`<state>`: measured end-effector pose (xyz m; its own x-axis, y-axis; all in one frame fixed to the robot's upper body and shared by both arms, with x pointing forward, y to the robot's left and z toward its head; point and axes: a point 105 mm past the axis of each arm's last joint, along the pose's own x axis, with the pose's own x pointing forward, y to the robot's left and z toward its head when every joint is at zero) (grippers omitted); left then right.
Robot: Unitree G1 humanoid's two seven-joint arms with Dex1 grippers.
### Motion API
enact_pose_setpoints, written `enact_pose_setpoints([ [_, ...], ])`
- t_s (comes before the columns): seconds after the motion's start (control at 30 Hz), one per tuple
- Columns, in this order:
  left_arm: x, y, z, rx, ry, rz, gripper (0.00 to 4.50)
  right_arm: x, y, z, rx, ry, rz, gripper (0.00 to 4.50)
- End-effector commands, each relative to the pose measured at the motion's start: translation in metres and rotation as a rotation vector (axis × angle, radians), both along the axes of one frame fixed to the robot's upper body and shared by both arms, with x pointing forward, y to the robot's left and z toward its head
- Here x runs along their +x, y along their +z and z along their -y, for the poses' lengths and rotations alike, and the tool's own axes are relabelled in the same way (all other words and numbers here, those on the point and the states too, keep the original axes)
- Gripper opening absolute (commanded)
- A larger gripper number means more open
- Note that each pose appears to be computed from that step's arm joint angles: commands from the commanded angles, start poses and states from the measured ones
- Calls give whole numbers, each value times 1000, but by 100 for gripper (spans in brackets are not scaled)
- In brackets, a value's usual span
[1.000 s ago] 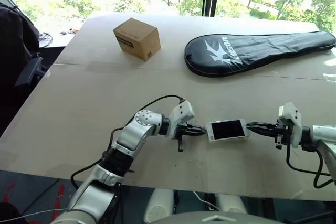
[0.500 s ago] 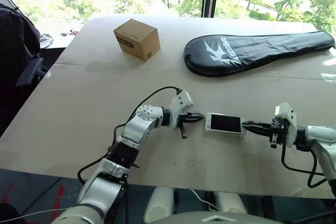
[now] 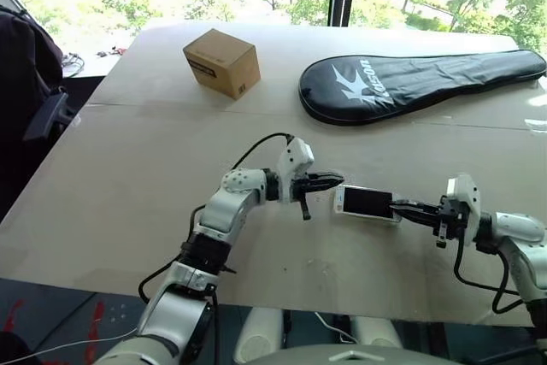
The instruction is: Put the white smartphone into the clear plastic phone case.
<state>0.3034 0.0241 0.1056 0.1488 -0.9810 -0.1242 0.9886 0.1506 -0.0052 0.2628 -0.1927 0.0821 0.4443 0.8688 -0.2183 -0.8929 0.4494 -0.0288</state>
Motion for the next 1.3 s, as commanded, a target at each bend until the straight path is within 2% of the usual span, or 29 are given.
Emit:
enact_pose_setpoints([
  [0.03, -18, -4, 10, 27, -109, 0, 0, -5, -26, 14, -97, -25, -50, 6],
  [0.27, 6, -53, 2, 245, -2, 17, 0, -13, -53, 3, -115, 3, -101, 6],
  [0.37, 7, -66, -2, 273, 1, 14, 0, -15, -67, -1, -94, -18, -155, 6],
  [0.57, 7, -68, -1, 254, 4, 2, 0, -30, -103, 5, -163, -23, -320, 6],
  [0.77, 7, -69, -2, 254, 6, 5, 0, -45, -135, 14, -325, -8, -426, 6],
  [0.93, 7, -68, -3, 248, 13, 3, 0, -42, -137, 8, -283, -42, -451, 6],
  [1.1, 6, -67, -5, 243, 21, -4, 0, -34, -127, 2, -209, -64, -446, 6],
  [1.3, 6, -67, -5, 245, 21, -2, 0, -44, -135, 6, -267, -26, -494, 6],
])
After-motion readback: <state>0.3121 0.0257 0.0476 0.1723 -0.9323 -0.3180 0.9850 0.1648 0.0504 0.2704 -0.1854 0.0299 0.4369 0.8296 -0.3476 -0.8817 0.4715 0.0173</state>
